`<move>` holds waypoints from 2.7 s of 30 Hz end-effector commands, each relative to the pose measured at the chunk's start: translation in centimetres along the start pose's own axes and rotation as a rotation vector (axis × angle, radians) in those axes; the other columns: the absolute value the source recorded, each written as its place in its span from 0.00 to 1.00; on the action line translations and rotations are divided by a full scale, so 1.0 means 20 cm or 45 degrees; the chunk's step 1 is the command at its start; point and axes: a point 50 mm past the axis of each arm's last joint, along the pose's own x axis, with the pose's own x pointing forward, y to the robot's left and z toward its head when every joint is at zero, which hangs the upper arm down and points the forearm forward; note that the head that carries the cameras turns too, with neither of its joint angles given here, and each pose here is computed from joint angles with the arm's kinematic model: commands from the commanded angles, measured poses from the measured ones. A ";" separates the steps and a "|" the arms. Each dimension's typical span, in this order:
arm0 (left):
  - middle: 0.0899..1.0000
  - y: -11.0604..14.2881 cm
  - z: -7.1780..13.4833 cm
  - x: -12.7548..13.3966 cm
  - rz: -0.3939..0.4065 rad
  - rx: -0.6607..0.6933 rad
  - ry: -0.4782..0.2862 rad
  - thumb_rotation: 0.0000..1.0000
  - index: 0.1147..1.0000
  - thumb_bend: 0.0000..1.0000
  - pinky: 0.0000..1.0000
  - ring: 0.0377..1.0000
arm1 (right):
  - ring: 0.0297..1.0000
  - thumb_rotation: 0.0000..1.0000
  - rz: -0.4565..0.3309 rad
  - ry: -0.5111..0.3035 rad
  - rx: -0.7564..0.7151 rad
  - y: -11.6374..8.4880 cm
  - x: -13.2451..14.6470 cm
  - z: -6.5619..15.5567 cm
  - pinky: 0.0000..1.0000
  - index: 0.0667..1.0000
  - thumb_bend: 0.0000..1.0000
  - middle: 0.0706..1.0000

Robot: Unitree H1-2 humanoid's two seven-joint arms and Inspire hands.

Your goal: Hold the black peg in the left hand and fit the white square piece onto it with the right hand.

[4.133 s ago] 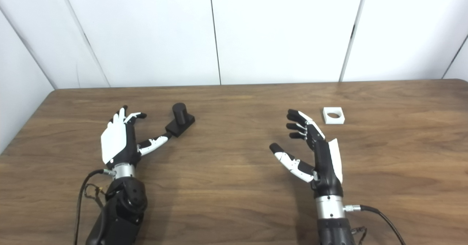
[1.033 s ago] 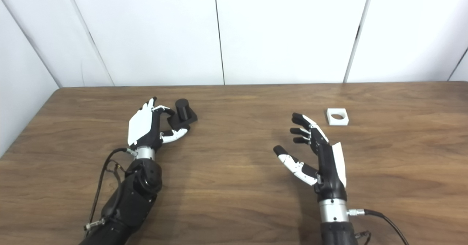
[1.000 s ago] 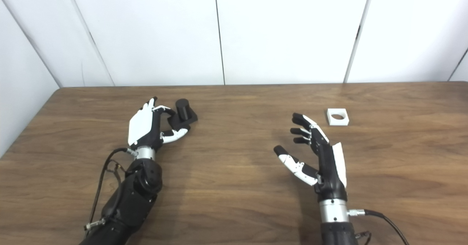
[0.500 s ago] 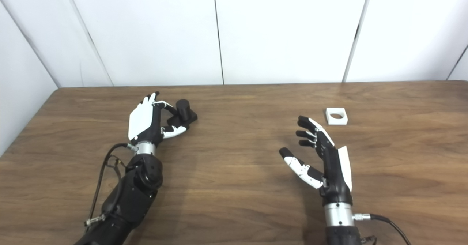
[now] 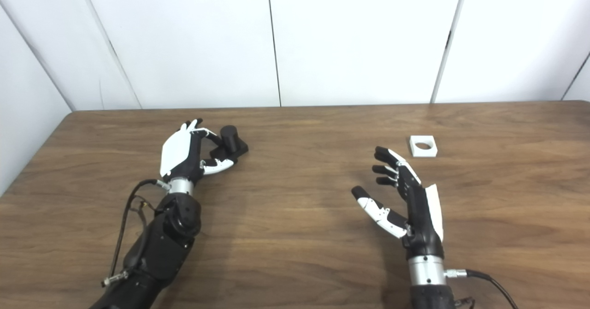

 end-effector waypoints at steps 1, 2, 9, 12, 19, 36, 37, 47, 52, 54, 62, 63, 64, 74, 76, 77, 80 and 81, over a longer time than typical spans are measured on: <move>0.95 -0.04 -0.10 -0.04 -0.136 0.017 0.044 0.06 0.42 0.52 1.00 1.00 | 0.73 0.36 -0.003 0.022 -0.017 -0.02 -0.04 -0.04 0.67 0.79 0.54 0.79; 0.95 -0.05 -0.09 -0.04 -0.161 0.011 0.030 0.06 0.42 0.52 1.00 1.00 | 0.73 0.36 -0.004 0.021 -0.020 -0.02 -0.04 -0.04 0.67 0.79 0.53 0.79; 0.97 -0.07 -0.06 -0.07 -0.359 0.017 -0.062 0.06 0.42 0.52 1.00 1.00 | 0.73 0.36 -0.011 0.014 -0.027 -0.03 -0.03 -0.03 0.67 0.80 0.53 0.80; 0.97 -0.08 -0.05 -0.08 -0.407 0.018 -0.110 0.06 0.43 0.52 1.00 1.00 | 0.73 0.36 -0.011 0.010 -0.021 -0.03 -0.03 -0.03 0.66 0.80 0.53 0.80; 0.98 -0.09 -0.03 -0.11 -0.479 -0.011 -0.181 0.07 0.43 0.52 1.00 1.00 | 0.73 0.36 -0.013 0.006 -0.026 -0.03 -0.03 -0.03 0.66 0.80 0.53 0.80; 1.00 -0.18 0.01 -0.23 -0.717 -0.102 -0.347 0.07 0.43 0.52 1.00 1.00 | 0.74 0.37 -0.020 -0.004 -0.018 -0.03 -0.01 -0.02 0.67 0.80 0.54 0.79; 1.00 -0.19 0.01 -0.24 -0.726 -0.098 -0.357 0.07 0.43 0.52 1.00 1.00 | 0.73 0.37 -0.021 -0.005 -0.018 -0.03 -0.01 -0.02 0.67 0.80 0.54 0.80; 1.00 -0.22 0.06 -0.35 -0.773 -0.055 -0.478 0.08 0.43 0.52 1.00 1.00 | 0.73 0.34 -0.029 -0.010 -0.011 -0.03 -0.01 -0.01 0.66 0.80 0.53 0.80; 1.00 -0.23 0.09 -0.41 -0.777 -0.048 -0.511 0.07 0.43 0.52 1.00 1.00 | 0.73 0.33 -0.031 -0.008 -0.019 -0.04 -0.01 -0.01 0.66 0.80 0.53 0.80; 1.00 -0.23 0.09 -0.42 -0.779 -0.043 -0.510 0.07 0.43 0.52 1.00 1.00 | 0.74 0.34 -0.032 -0.001 -0.017 -0.04 -0.01 -0.01 0.66 0.80 0.53 0.80; 1.00 -0.19 0.03 -0.43 -0.775 -0.020 -0.486 0.07 0.43 0.52 1.00 1.00 | 0.74 0.33 -0.069 0.001 -0.006 0.00 -0.02 0.02 0.67 0.79 0.54 0.80; 1.00 -0.19 0.02 -0.43 -0.774 -0.023 -0.482 0.07 0.43 0.52 1.00 1.00 | 0.74 0.33 -0.072 -0.002 -0.015 0.01 -0.02 0.03 0.67 0.80 0.53 0.79; 1.00 -0.19 0.02 -0.43 -0.777 -0.024 -0.477 0.07 0.43 0.52 1.00 1.00 | 0.74 0.34 -0.075 -0.006 -0.029 0.01 -0.02 0.03 0.67 0.80 0.53 0.79; 1.00 -0.20 0.01 -0.44 -0.772 -0.018 -0.497 0.07 0.43 0.52 1.00 1.00 | 0.74 0.35 -0.152 -0.022 -0.112 -0.07 0.03 0.06 0.66 0.79 0.53 0.79; 1.00 -0.20 0.01 -0.43 -0.779 -0.011 -0.491 0.07 0.43 0.52 1.00 1.00 | 0.74 0.35 -0.209 -0.035 -0.242 -0.11 0.07 0.06 0.65 0.78 0.54 0.78; 1.00 -0.20 0.01 -0.43 -0.781 -0.008 -0.491 0.07 0.43 0.52 1.00 1.00 | 0.73 0.34 -0.239 -0.041 -0.308 -0.14 0.09 0.06 0.63 0.77 0.55 0.77; 1.00 -0.19 0.01 -0.43 -0.783 -0.012 -0.483 0.07 0.43 0.52 1.00 1.00 | 0.76 0.31 -0.298 -0.055 -0.486 -0.21 0.17 0.09 0.64 0.76 0.57 0.80; 1.00 -0.19 0.01 -0.43 -0.783 -0.016 -0.482 0.07 0.43 0.52 1.00 1.00 | 0.78 0.33 -0.301 -0.055 -0.565 -0.24 0.20 0.10 0.65 0.77 0.56 0.81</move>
